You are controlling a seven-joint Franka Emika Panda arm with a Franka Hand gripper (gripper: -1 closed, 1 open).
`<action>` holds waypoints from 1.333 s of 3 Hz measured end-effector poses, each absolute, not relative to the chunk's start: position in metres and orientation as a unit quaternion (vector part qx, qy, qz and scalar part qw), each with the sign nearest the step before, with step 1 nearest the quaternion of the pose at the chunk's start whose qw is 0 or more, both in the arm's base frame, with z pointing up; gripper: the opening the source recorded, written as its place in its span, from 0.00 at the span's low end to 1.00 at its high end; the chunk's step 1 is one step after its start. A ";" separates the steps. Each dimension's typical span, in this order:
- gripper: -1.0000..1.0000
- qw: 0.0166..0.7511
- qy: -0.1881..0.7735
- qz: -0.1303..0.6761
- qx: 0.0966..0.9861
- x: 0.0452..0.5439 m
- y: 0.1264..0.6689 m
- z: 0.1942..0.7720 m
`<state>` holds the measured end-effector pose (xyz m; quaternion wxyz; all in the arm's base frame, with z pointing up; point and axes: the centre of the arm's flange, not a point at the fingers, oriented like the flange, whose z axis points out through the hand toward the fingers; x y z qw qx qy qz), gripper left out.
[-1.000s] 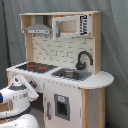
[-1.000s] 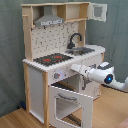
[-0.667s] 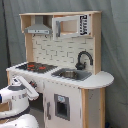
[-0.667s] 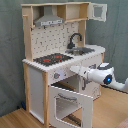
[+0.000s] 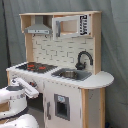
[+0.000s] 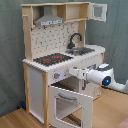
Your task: Play with the kitchen
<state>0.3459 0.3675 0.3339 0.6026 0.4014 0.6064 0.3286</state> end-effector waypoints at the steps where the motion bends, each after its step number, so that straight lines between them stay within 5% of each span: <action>1: 0.00 0.629 0.623 0.283 0.368 0.346 0.369 0.333; 4: 0.00 0.671 0.659 0.183 0.287 0.345 0.371 0.331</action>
